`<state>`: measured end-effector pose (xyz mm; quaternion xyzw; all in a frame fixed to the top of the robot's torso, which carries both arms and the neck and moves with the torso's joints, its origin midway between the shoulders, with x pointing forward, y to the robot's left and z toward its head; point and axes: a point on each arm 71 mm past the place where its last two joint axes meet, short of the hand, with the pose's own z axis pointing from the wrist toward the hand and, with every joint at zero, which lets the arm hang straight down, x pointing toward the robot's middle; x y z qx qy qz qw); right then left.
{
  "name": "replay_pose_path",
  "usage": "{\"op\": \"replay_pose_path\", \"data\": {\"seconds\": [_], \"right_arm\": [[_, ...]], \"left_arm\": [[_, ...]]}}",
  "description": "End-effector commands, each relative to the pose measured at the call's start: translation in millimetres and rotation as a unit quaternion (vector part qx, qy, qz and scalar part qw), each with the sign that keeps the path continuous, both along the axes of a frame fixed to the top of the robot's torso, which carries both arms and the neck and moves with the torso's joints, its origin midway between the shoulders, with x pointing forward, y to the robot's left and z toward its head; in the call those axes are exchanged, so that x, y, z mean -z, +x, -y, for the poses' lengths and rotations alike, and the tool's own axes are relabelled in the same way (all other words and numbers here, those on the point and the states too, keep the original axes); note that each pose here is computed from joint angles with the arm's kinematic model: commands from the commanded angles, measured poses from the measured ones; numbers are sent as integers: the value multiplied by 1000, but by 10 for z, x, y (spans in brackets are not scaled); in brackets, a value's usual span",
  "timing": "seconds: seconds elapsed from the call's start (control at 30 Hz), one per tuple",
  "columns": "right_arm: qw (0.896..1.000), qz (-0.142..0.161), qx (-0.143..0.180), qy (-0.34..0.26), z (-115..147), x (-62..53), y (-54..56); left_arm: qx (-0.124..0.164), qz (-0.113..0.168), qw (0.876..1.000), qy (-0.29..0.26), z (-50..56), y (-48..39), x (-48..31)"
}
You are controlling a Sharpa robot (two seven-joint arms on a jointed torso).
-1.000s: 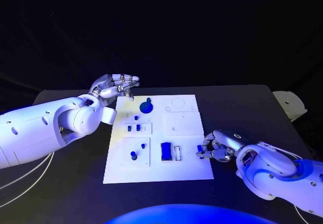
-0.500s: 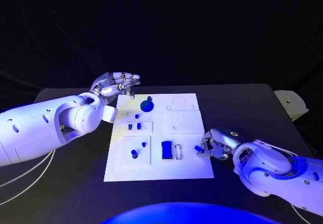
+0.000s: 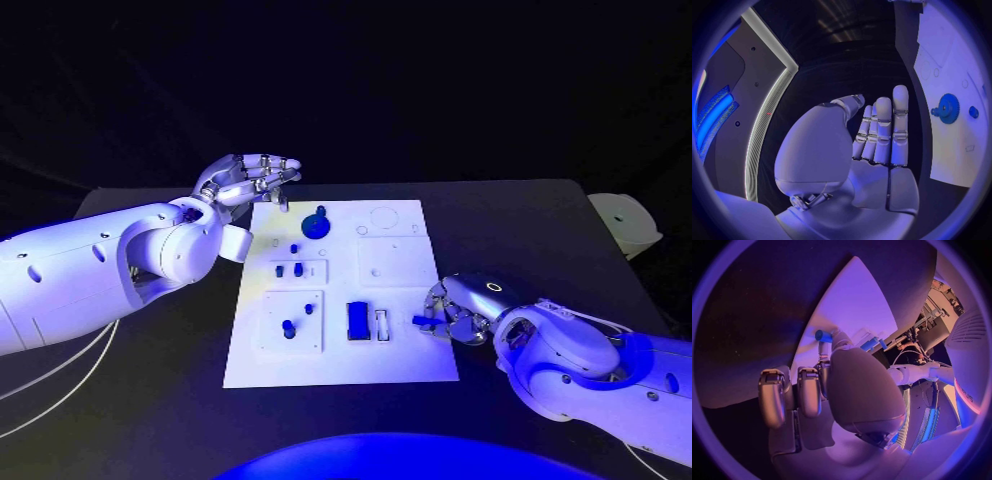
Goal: Assemble the parts on the task board
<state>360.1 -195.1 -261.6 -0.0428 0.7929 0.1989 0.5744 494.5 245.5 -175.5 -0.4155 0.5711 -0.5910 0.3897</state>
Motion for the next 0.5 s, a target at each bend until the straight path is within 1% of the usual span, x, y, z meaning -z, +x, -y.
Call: {"op": "replay_pose_path", "data": {"seconds": [0.03,0.27,0.5], "right_arm": [[1000,-20,20,-10,44,68,-40],[997,-35,39,48,-40,-54,-60],[993,-56,49,93,-181,-85,-69]], "left_arm": [[7,1,1000,-5,19,-6,-11],[6,1,1000,-5,21,-7,-10],[7,1,1000,-5,25,-7,-10]]}}
